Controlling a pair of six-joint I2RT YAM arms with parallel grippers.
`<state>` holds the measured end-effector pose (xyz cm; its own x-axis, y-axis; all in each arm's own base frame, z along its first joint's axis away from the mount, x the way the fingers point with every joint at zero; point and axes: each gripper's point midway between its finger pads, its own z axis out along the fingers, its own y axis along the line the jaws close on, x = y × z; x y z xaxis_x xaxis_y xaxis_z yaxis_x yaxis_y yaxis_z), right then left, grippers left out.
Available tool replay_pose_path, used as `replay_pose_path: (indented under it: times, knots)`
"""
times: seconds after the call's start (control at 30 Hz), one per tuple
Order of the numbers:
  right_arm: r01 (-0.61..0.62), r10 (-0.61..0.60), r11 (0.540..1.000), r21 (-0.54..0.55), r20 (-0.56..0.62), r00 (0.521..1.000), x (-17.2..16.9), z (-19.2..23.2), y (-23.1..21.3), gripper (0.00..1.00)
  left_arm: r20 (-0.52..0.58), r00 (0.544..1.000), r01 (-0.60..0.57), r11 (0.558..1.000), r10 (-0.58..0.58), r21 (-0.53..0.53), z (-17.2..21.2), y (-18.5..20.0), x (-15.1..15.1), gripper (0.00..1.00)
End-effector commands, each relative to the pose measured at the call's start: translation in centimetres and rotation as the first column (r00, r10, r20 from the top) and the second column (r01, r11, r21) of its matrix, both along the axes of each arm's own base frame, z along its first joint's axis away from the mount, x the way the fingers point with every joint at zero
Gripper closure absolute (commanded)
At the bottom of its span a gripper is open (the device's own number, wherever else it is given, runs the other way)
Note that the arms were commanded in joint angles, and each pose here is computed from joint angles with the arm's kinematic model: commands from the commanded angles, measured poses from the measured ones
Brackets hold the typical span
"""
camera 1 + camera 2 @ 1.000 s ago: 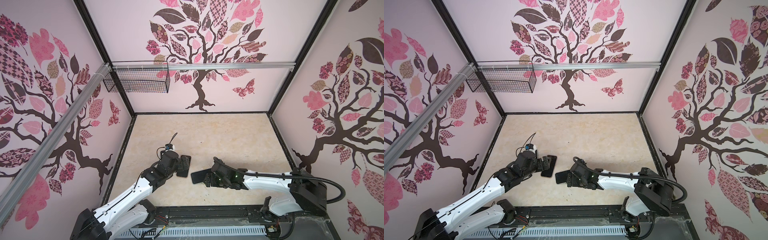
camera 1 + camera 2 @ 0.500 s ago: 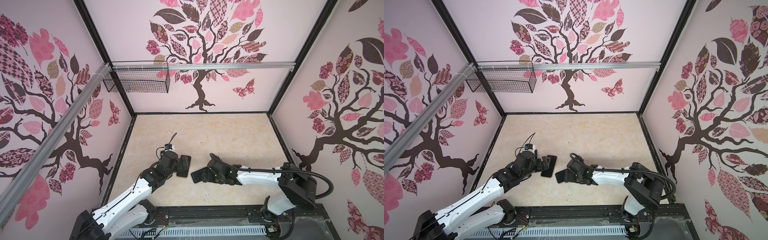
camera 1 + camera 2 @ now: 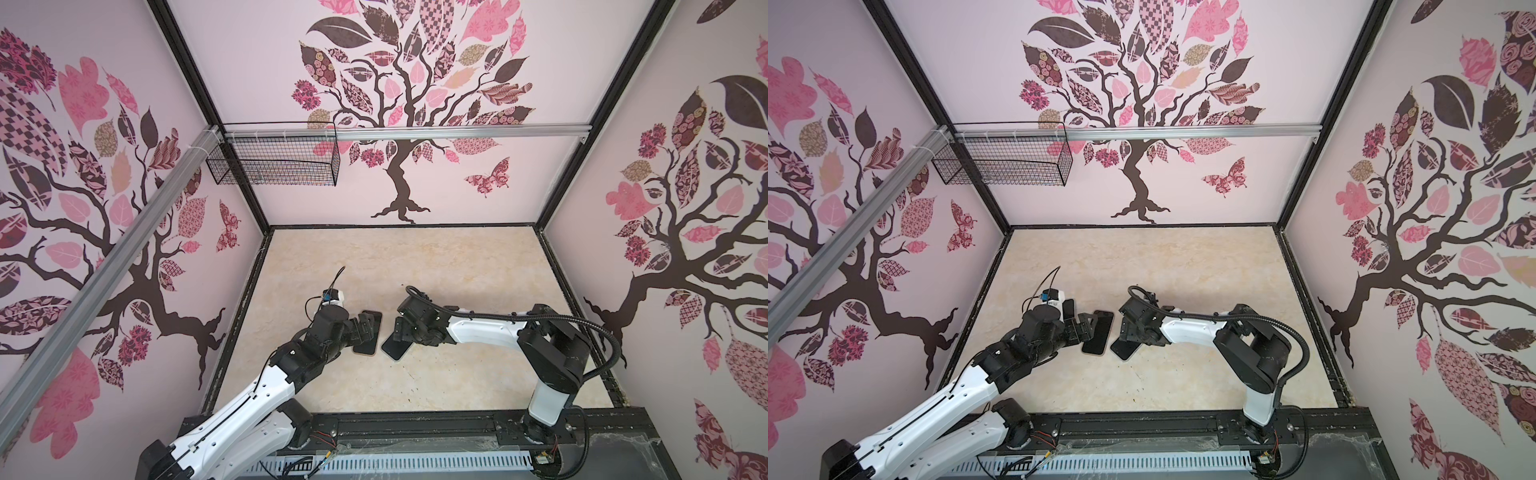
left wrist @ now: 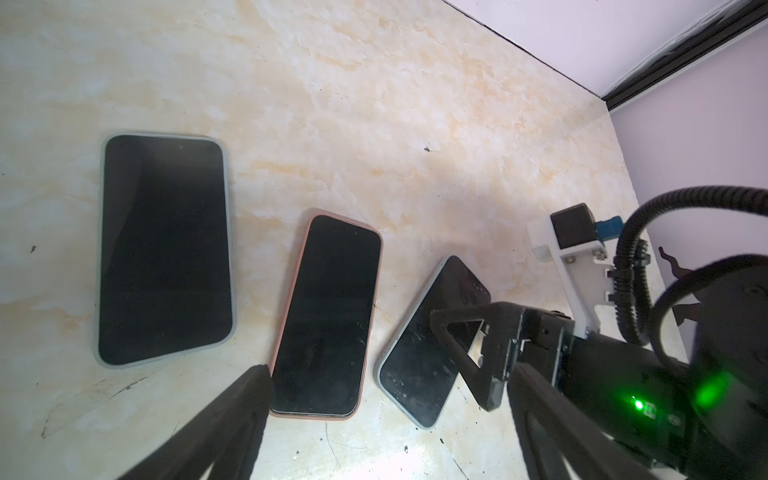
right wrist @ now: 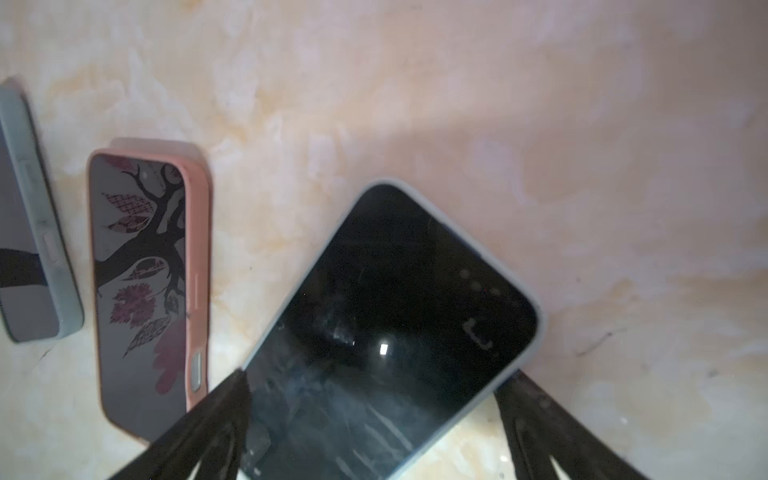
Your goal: Take the phone out of the phone case
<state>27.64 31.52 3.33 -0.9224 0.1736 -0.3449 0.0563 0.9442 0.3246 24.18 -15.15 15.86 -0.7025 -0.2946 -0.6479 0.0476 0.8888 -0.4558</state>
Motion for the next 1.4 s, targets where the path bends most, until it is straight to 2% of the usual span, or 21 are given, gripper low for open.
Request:
replay_pose_path:
  times: [0.0,0.5,0.9,1.37]
  knots:
    - [0.056,-0.063,0.989,-0.137,-0.048,0.997,0.1,-2.0,-1.6,0.05,-0.025,0.999,-0.031,0.999,0.030,-0.017,-1.0,0.8,-0.7,0.07]
    - [0.083,-0.090,0.946,-0.314,-0.007,0.996,4.8,-2.3,0.3,0.08,-0.011,0.996,-0.094,0.995,0.093,-0.034,-0.5,3.4,-1.7,0.07]
    - [0.048,-0.070,0.924,-0.379,-0.045,0.997,6.2,-3.4,1.3,0.05,-0.002,0.993,-0.116,0.993,0.116,-0.033,-0.4,4.4,-2.4,0.07]
    - [0.041,-0.063,0.940,-0.338,-0.052,0.997,5.9,-2.4,1.8,0.24,-0.001,0.993,-0.122,0.992,0.122,-0.019,-0.2,4.6,-2.4,0.08]
